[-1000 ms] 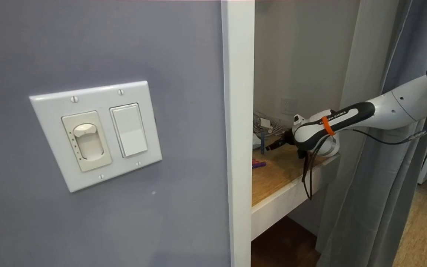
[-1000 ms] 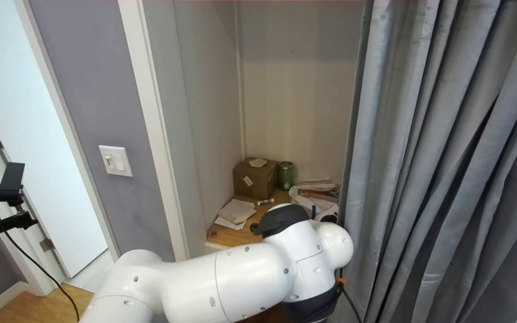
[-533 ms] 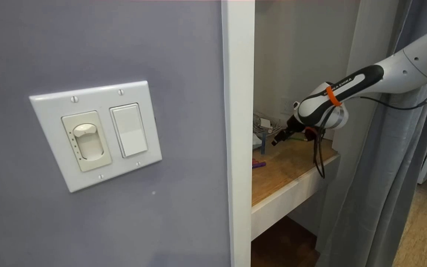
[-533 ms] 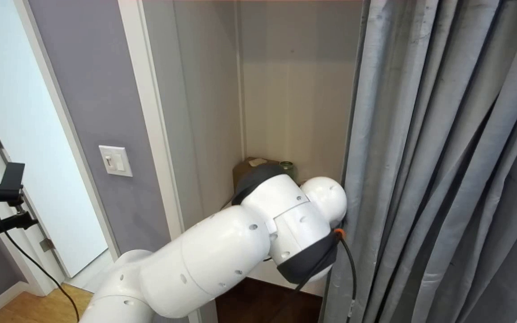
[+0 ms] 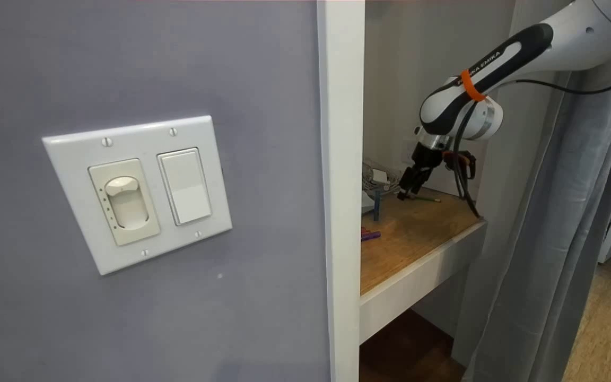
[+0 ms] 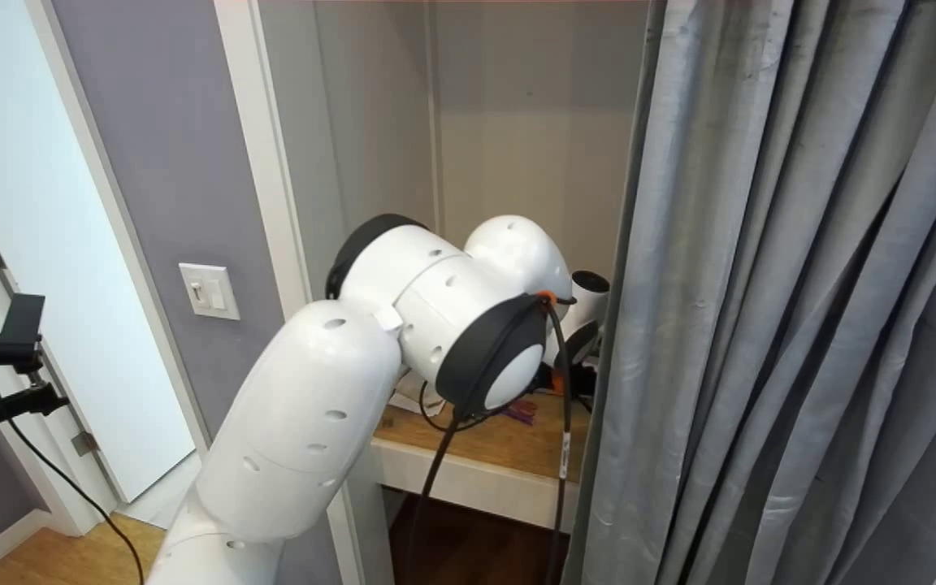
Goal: Set the blue marker upright on the shelf
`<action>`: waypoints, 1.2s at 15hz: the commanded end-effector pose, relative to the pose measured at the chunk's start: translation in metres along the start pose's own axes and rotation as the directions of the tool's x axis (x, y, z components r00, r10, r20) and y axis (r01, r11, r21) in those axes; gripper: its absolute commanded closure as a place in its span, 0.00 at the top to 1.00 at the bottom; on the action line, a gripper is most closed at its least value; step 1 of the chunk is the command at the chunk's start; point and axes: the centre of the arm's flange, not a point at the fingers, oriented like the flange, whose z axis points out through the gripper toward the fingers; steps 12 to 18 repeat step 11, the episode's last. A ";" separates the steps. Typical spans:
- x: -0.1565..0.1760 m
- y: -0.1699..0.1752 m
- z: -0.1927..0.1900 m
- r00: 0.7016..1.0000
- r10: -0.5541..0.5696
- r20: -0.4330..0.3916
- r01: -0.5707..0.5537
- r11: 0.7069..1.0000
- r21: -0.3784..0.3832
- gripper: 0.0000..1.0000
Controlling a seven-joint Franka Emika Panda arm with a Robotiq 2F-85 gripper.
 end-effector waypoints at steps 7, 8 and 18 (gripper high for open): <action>0.000 -0.047 -0.044 0.969 -0.222 0.113 0.226 0.974 -0.029 1.00; -0.002 -0.050 -0.047 0.964 -0.238 0.119 0.243 0.969 -0.032 1.00; -0.006 -0.051 -0.049 0.960 -0.249 0.127 0.255 0.966 -0.034 1.00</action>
